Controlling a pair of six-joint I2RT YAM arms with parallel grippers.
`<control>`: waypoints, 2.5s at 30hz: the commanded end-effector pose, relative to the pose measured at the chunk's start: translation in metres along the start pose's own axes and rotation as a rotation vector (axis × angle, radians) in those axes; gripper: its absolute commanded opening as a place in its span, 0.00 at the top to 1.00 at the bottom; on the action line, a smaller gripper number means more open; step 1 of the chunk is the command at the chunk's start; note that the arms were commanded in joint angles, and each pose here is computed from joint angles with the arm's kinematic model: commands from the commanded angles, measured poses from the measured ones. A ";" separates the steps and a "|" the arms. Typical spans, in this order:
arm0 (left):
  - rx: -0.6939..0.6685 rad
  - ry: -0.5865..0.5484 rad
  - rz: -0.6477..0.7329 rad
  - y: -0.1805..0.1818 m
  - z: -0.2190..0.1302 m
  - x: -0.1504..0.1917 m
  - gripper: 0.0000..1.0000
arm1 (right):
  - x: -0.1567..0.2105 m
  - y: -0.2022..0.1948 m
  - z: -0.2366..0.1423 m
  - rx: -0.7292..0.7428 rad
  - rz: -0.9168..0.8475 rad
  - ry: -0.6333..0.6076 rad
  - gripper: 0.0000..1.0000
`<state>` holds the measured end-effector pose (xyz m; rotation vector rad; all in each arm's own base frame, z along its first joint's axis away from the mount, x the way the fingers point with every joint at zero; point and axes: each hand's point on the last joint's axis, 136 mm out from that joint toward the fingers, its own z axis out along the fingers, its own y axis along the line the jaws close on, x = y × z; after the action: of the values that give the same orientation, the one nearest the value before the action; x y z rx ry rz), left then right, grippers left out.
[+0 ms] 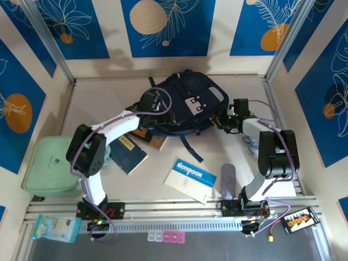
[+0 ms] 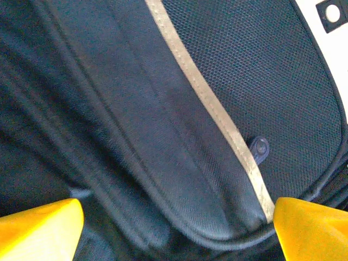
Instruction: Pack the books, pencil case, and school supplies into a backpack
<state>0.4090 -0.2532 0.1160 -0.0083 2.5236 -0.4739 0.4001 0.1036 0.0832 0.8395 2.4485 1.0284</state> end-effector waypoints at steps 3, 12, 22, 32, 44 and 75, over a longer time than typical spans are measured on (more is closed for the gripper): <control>0.002 -0.041 0.161 -0.017 -0.060 0.019 0.03 | 0.004 0.044 -0.028 -0.114 0.017 0.006 0.97; 0.004 -0.057 0.315 -0.103 -0.056 0.073 0.18 | 0.007 0.063 -0.037 -0.155 0.043 0.030 0.98; -0.049 -0.079 0.352 -0.155 -0.009 0.082 0.60 | 0.011 0.079 -0.044 -0.193 0.027 0.078 0.98; -0.160 -0.070 0.278 -0.146 0.009 0.074 0.81 | 0.012 0.094 -0.051 -0.229 0.007 0.107 0.98; -0.073 -0.097 0.245 -0.165 0.010 0.052 0.70 | 0.011 0.100 -0.054 -0.244 0.002 0.119 0.98; -0.171 -0.200 0.255 -0.155 0.013 0.030 0.80 | 0.013 0.099 -0.055 -0.252 0.011 0.133 0.98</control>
<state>0.3623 -0.4065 0.1377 0.2111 2.3588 -0.1809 0.4052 0.1248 0.1650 0.8216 2.3674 1.2794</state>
